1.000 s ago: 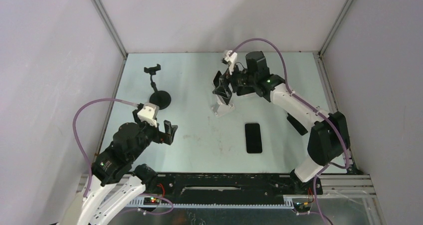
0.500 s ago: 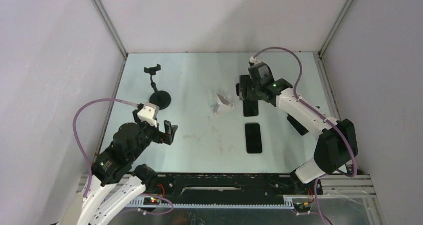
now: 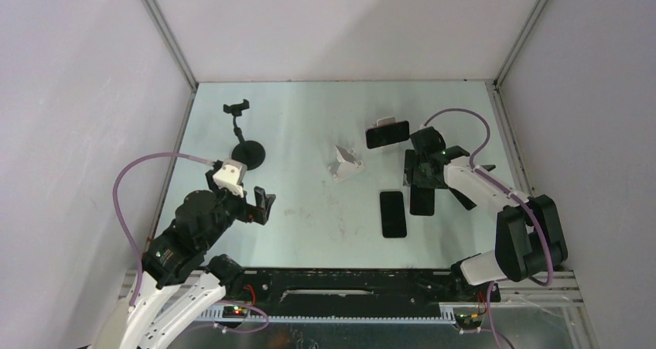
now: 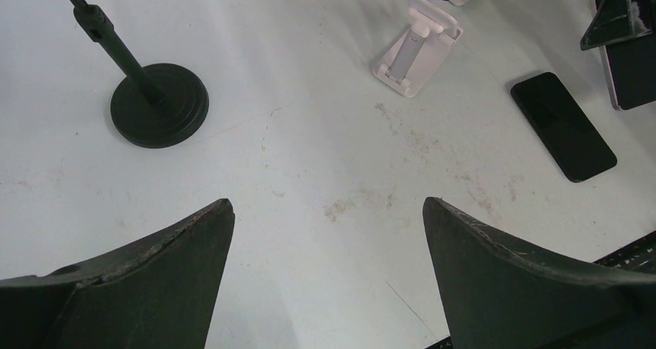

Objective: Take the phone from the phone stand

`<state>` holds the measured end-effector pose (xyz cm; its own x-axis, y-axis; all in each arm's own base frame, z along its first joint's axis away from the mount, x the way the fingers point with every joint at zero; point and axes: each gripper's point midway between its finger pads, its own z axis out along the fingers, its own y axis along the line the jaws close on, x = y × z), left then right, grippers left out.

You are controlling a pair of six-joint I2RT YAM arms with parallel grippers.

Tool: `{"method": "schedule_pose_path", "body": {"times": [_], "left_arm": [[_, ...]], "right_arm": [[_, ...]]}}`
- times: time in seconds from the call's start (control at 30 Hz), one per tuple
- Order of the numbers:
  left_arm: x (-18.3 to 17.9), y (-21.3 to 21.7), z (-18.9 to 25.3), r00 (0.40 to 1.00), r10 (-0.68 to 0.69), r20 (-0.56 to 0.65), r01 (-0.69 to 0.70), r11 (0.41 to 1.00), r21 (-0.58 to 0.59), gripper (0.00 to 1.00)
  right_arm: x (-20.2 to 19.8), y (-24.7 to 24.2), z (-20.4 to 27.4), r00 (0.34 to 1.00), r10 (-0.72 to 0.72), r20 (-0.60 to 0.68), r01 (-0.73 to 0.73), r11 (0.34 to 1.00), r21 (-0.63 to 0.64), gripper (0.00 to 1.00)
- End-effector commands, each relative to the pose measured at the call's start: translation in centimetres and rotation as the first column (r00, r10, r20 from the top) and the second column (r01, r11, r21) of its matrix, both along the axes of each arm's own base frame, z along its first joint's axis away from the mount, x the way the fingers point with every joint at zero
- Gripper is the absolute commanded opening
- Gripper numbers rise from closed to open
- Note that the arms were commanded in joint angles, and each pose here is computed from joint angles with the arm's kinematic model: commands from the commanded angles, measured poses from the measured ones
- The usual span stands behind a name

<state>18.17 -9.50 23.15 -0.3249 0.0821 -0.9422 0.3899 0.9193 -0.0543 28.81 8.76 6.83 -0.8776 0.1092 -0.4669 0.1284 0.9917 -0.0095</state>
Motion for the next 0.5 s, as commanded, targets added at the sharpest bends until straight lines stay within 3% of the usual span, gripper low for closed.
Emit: {"method": "schedule_pose_path", "body": {"times": [0.0,0.47], "left_arm": [[0.3,-0.3,0.6,0.999,-0.013,0.03,0.013,1.0,-0.001,1.0],[0.3,-0.4,0.5,1.0,-0.017,0.026,0.017,1.0,0.0,1.0]], "right_arm": [[0.8,-0.2,0.1,0.998,0.021,0.063,-0.021,1.0,0.01,0.29],[-1.3,0.0,-3.2,0.997,0.048,-0.06,-0.048,0.999,0.011,0.37]]}}
